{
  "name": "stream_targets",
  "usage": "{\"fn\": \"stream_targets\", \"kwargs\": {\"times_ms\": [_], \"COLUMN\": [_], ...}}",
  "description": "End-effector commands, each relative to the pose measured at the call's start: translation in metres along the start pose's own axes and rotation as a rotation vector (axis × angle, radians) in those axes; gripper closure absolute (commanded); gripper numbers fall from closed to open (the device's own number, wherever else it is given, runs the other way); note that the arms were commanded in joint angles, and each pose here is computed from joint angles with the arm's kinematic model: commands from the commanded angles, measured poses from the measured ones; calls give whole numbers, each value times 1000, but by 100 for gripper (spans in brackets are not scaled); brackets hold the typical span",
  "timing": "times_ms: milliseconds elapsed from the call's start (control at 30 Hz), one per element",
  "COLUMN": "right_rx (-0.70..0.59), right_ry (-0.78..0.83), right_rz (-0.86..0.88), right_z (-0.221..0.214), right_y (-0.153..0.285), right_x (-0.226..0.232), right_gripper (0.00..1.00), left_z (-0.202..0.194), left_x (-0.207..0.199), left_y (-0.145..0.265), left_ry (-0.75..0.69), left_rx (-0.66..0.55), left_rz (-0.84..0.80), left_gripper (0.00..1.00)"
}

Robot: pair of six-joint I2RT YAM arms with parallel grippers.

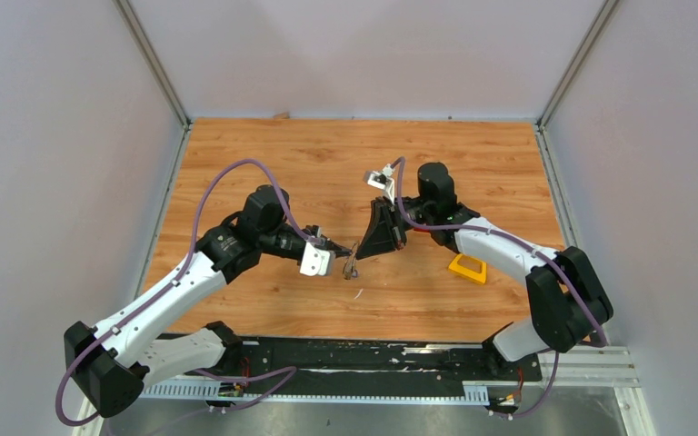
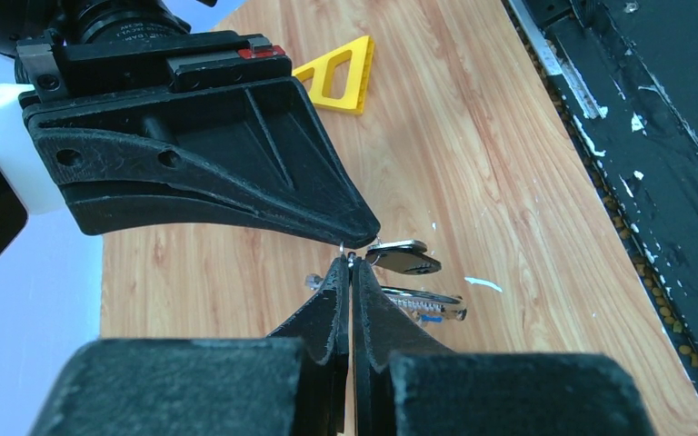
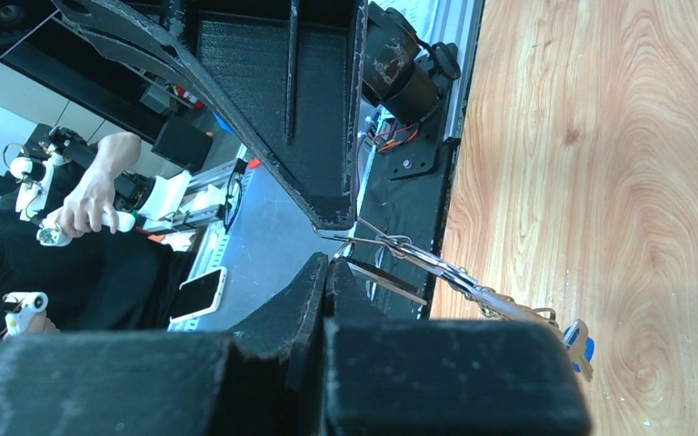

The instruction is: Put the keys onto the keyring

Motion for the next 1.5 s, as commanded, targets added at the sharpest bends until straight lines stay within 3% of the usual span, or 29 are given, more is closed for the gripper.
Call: {"fn": "stream_targets", "kwargs": {"times_ms": [0,733,1133,1467], "right_rx": [-1,-16,-8,-45], "right_ry": [59,65,56,170], "right_rz": [0,-17,8,-187], "right_z": [5,7,5,13], "right_y": [-2,7,6,38], "right_x": [1,-1,3,0], "right_gripper": [100,100,100,100], "left_z": [9,9,9,9], "left_x": [3,-12,-1,19], "left_y": [-2,-3,-3,3], "left_ry": [-34,-57,-66,145], "left_rx": [-41,-72,-50,-102], "left_rz": [6,-72,-47,60], "left_gripper": [100,100,100,100]}}
Point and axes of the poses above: each gripper's point midway between its finger pads, its own y axis back along the fingers, its own x axis along the line the jaws close on, z = x × y, the point moved 3 cm from there along y, back along the fingers, and after that the axes turned 6 degrees about -y, right-handed, at the moved point
